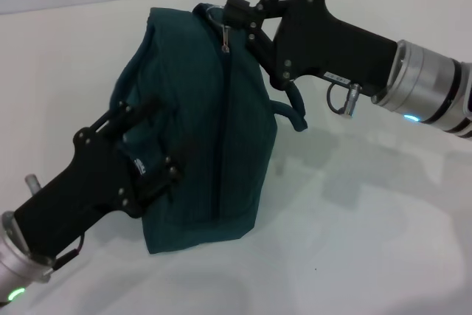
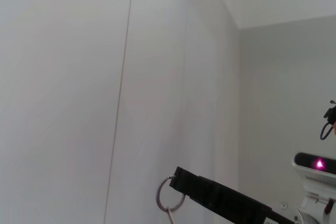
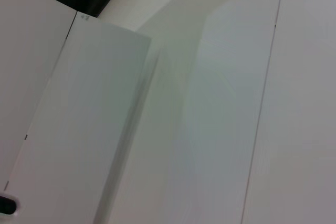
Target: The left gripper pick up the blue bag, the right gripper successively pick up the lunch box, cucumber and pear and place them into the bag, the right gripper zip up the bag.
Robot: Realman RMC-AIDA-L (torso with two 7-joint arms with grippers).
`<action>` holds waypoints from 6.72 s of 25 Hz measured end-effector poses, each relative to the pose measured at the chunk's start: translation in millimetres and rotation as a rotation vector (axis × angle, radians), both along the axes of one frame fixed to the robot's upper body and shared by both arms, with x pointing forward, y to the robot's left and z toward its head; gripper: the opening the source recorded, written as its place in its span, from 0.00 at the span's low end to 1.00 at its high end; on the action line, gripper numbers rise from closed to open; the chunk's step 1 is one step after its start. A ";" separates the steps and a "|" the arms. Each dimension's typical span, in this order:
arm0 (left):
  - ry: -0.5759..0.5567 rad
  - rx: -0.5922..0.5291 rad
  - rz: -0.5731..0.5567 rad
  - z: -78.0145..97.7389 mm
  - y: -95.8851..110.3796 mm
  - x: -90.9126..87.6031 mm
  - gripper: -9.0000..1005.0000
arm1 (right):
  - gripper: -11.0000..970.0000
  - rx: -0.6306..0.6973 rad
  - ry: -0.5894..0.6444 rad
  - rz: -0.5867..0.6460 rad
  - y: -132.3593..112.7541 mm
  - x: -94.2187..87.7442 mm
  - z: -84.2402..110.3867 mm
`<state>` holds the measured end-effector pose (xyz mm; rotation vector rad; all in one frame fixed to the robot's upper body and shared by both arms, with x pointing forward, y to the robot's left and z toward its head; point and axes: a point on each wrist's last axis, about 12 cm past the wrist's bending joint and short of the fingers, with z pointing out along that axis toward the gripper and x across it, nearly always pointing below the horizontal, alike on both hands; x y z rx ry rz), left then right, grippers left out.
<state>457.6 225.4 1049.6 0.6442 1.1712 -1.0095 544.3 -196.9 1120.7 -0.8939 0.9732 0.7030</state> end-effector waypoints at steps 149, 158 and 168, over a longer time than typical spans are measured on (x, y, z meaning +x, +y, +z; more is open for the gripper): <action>0.146 0.090 0.544 -8.7 82.5 33.2 0.64 | 0.20 -0.081 0.270 -0.107 -3.2 -59.7 -84.8; 0.135 0.130 0.428 -7.7 59.1 42.5 0.65 | 0.20 -0.123 0.311 0.021 21.2 -58.0 -83.6; 0.118 0.144 0.394 -2.2 47.5 57.0 0.65 | 0.20 -0.089 0.323 0.111 29.1 -73.9 -82.3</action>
